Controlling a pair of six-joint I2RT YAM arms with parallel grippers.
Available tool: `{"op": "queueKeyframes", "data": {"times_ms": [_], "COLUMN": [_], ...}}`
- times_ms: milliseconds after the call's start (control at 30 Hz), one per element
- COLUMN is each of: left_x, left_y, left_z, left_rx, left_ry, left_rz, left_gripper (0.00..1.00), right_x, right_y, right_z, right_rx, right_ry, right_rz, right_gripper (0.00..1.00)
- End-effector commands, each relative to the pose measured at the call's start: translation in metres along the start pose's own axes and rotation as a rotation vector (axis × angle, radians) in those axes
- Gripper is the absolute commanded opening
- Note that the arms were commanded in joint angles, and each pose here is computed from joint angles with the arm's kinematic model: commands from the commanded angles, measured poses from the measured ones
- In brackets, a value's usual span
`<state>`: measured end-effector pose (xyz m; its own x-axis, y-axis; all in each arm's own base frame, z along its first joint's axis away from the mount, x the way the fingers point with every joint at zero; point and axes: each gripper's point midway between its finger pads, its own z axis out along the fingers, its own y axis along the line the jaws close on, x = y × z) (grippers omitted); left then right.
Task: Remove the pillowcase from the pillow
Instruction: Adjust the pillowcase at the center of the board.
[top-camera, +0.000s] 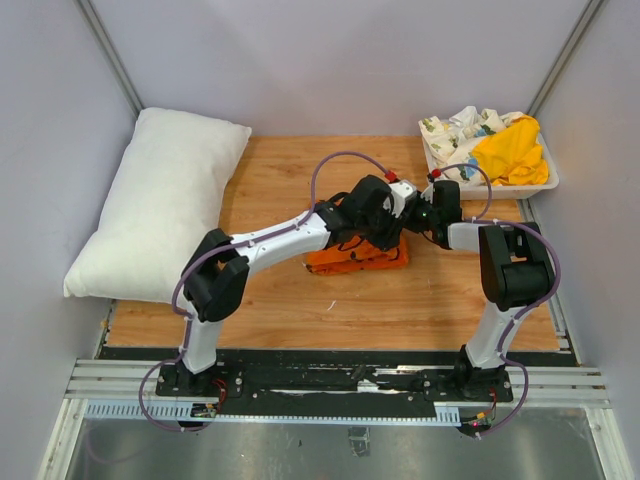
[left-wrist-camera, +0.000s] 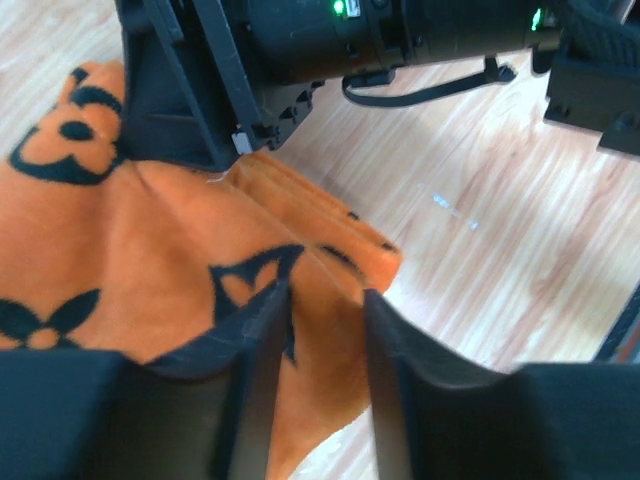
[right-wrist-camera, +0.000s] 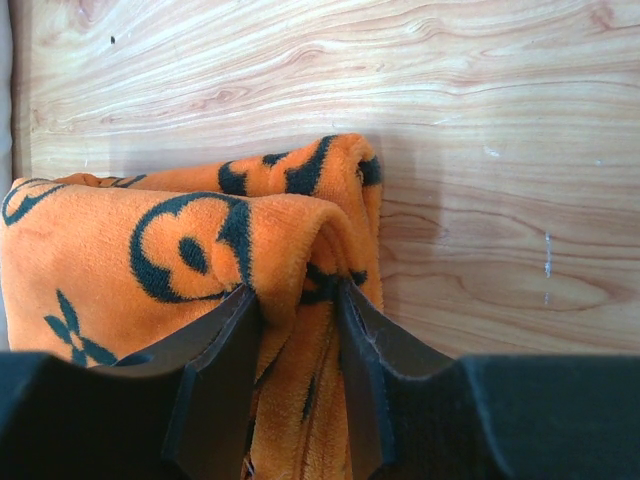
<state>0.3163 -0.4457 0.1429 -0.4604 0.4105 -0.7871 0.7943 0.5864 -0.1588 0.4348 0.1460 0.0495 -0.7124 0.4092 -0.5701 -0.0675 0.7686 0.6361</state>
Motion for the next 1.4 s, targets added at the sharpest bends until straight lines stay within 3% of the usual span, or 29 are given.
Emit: {"op": "queueKeyframes", "data": {"times_ms": [0, 133, 267, 367, 467, 667, 733, 800, 933, 1000, 1100, 1133, 1167, 1300, 1367], "left_x": [0.005, 0.008, 0.01, 0.014, 0.019, 0.025, 0.02, 0.012, -0.028, -0.04, -0.035, -0.031, -0.026, -0.023, -0.024], "left_y": [-0.015, -0.017, -0.016, -0.013, -0.011, -0.014, -0.021, -0.026, 0.015, 0.048, 0.094, 0.104, 0.111, 0.118, 0.116], "left_z": [0.016, 0.016, 0.014, 0.015, 0.016, 0.02, 0.018, 0.012, -0.028, -0.053, -0.073, -0.076, -0.077, -0.085, -0.09], "left_rx": [0.056, 0.067, 0.061, 0.048, 0.042, 0.056, 0.095, 0.122, 0.067, 0.095, 0.021, -0.013, -0.038, -0.069, -0.057], "left_ry": [0.025, 0.023, 0.027, 0.039, 0.047, 0.062, 0.048, 0.016, -0.177, -0.252, -0.295, -0.299, -0.302, -0.372, -0.422], "left_rz": [-0.035, -0.043, -0.039, -0.039, -0.042, -0.048, -0.049, -0.046, -0.11, -0.206, -0.288, -0.299, -0.309, -0.348, -0.359], "left_gripper": [0.49, 0.63, 0.63, 0.56, 0.39, 0.35, 0.44, 0.59, 0.86, 0.9, 0.91, 0.91, 0.91, 0.89, 0.68], "right_x": [0.023, 0.025, 0.025, 0.025, 0.025, 0.027, 0.027, 0.025, 0.011, -0.001, -0.023, -0.032, -0.037, -0.058, -0.055], "right_y": [-0.016, -0.016, -0.016, -0.016, -0.016, -0.017, -0.016, -0.014, 0.003, 0.018, 0.035, 0.041, 0.045, 0.075, 0.101], "right_z": [-0.007, -0.007, -0.007, -0.007, -0.007, -0.007, -0.007, -0.008, -0.02, -0.032, -0.057, -0.065, -0.074, -0.102, -0.104], "right_rx": [0.046, 0.049, 0.045, 0.045, 0.045, 0.043, 0.042, 0.037, 0.002, -0.016, -0.005, 0.002, 0.015, -0.01, -0.076], "right_ry": [0.067, 0.068, 0.068, 0.07, 0.07, 0.073, 0.072, 0.068, 0.034, 0.003, -0.06, -0.086, -0.106, -0.226, -0.248], "right_rz": [0.032, 0.031, 0.031, 0.033, 0.032, 0.036, 0.036, 0.036, 0.02, -0.005, -0.056, -0.075, -0.084, -0.118, -0.116], "right_gripper": [0.37, 0.37, 0.37, 0.37, 0.37, 0.37, 0.38, 0.38, 0.4, 0.47, 0.67, 0.76, 0.96, 0.99, 0.99]}}
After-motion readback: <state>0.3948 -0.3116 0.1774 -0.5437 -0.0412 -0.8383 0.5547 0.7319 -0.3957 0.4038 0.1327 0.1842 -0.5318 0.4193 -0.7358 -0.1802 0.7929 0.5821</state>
